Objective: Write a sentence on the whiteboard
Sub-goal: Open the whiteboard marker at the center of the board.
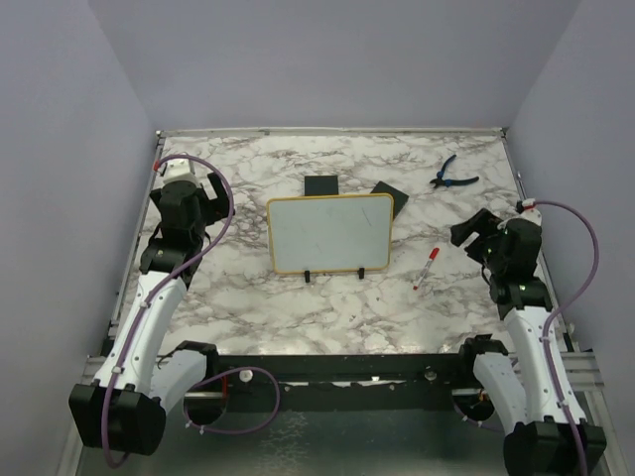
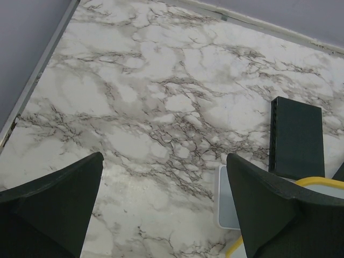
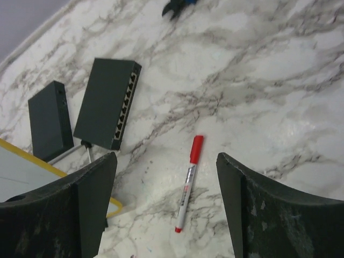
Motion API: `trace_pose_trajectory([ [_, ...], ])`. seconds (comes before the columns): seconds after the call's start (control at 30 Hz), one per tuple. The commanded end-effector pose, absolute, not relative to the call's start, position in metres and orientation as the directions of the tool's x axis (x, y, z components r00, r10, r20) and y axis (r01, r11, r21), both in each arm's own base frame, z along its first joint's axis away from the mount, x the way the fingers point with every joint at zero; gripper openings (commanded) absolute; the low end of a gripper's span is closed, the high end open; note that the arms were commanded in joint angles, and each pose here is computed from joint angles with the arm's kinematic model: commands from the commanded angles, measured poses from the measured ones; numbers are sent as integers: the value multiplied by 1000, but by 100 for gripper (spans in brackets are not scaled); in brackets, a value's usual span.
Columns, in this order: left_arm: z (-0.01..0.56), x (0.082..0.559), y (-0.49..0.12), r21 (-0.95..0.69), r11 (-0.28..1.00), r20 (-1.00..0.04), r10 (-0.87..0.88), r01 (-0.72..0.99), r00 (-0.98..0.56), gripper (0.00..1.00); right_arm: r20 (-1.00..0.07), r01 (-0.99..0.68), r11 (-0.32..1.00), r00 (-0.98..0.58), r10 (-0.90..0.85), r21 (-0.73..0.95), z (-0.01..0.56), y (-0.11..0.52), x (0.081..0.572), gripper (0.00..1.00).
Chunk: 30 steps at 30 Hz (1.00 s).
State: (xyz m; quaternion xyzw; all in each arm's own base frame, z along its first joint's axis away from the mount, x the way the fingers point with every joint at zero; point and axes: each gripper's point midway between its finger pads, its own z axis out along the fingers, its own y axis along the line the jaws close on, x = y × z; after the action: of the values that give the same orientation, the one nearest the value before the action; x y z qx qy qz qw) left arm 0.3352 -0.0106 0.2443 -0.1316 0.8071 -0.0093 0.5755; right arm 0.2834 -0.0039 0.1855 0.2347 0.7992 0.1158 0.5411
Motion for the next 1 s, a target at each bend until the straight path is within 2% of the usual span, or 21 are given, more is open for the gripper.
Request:
trace_pose_trajectory([
  [0.0,240,332,-10,-152,970,-927,-206,-188,-314,99,-626,327,813,-521,581,482,130,19,259,78],
  [0.17,240,330,-10,-151,971,-928,-204,-185,-313,99,-503,408,805,-632,590,431,88,22,242,69],
  [0.3,241,329,-12,-148,973,-929,-198,-177,-312,99,-443,443,794,-664,602,415,71,24,240,63],
  [0.67,240,329,-18,-146,977,-929,-189,-152,-318,99,-400,438,828,-729,556,351,46,46,252,59],
  [0.97,239,328,-20,-143,979,-929,-184,-146,-322,99,-402,442,871,-772,492,216,25,56,255,56],
])
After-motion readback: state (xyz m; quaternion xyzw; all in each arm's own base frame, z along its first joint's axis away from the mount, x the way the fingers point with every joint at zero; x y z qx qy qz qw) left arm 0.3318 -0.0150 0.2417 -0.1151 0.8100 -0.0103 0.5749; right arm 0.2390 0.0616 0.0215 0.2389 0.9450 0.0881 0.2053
